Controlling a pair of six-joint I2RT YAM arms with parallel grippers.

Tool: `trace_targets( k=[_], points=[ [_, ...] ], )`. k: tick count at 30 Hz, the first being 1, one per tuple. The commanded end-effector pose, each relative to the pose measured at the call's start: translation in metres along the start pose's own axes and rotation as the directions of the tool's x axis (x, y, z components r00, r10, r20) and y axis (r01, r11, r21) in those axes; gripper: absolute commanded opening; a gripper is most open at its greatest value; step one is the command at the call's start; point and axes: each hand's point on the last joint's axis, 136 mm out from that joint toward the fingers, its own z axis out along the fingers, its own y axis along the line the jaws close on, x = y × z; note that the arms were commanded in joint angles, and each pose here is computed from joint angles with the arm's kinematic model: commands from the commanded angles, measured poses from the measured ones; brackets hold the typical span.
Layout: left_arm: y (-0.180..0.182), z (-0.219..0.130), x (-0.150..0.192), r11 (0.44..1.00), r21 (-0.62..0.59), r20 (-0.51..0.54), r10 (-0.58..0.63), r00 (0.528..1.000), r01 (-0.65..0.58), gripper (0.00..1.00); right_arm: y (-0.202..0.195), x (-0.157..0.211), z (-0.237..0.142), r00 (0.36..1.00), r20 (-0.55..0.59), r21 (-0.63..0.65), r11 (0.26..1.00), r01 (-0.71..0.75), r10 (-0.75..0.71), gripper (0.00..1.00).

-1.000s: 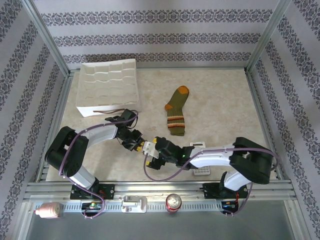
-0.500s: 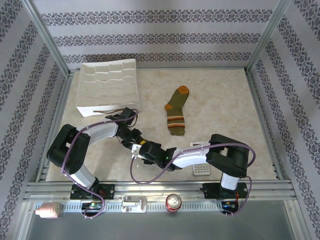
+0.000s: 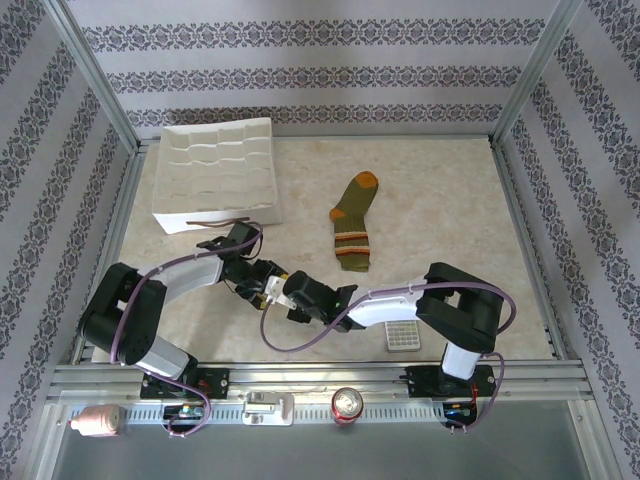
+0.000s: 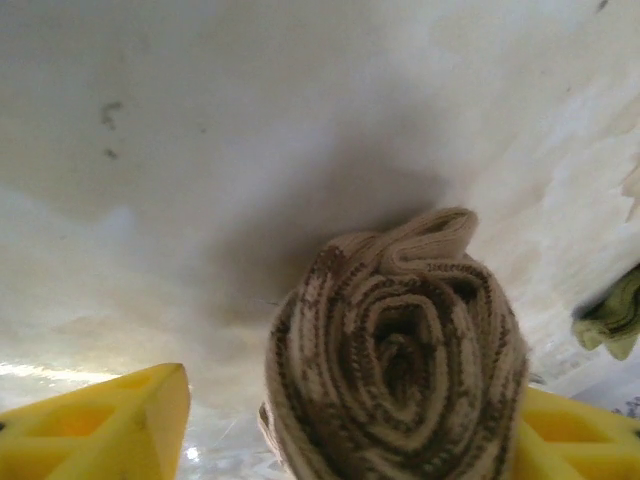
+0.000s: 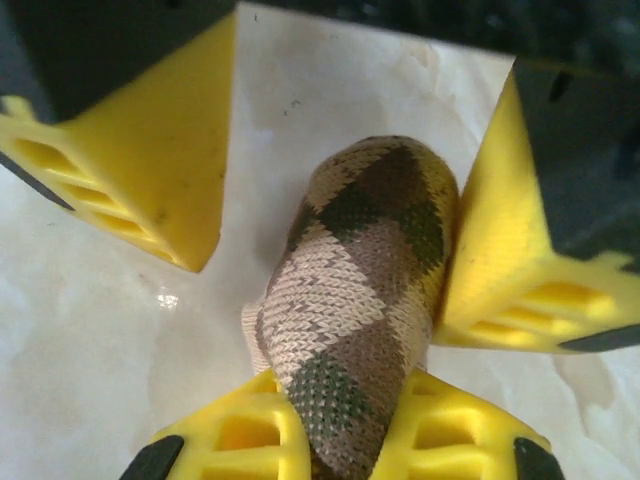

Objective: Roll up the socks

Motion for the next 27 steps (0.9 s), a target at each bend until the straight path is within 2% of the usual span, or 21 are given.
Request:
trace_targets(
  k=[1,11,17,23,27],
  points=[
    [-0.007,0.001,-0.006,0.998,0.055,0.011,-0.042,0.999,0.042,0.69,0.021,0.060,0.001,0.977,-0.182,-0.142,0.981,-0.136,0.109,0.00],
    [-0.027,0.009,-0.010,0.987,0.156,0.015,-0.044,0.999,0.041,0.72,0.024,0.062,0.001,0.924,-0.207,-0.278,0.886,-0.371,0.322,0.00],
    [-0.029,0.024,-0.011,0.987,0.159,0.011,-0.031,0.999,0.029,0.66,0.021,0.060,0.002,0.871,-0.222,-0.332,0.806,-0.490,0.438,0.00],
    [-0.025,0.034,-0.015,0.987,0.158,0.025,-0.028,0.999,0.024,0.48,0.019,0.057,0.001,0.827,-0.241,-0.382,0.734,-0.562,0.508,0.00],
    [-0.026,0.037,-0.014,0.987,0.161,0.025,-0.016,1.000,0.012,0.16,0.017,0.047,-0.006,0.832,-0.212,-0.402,0.730,-0.553,0.513,0.00]
  ],
)
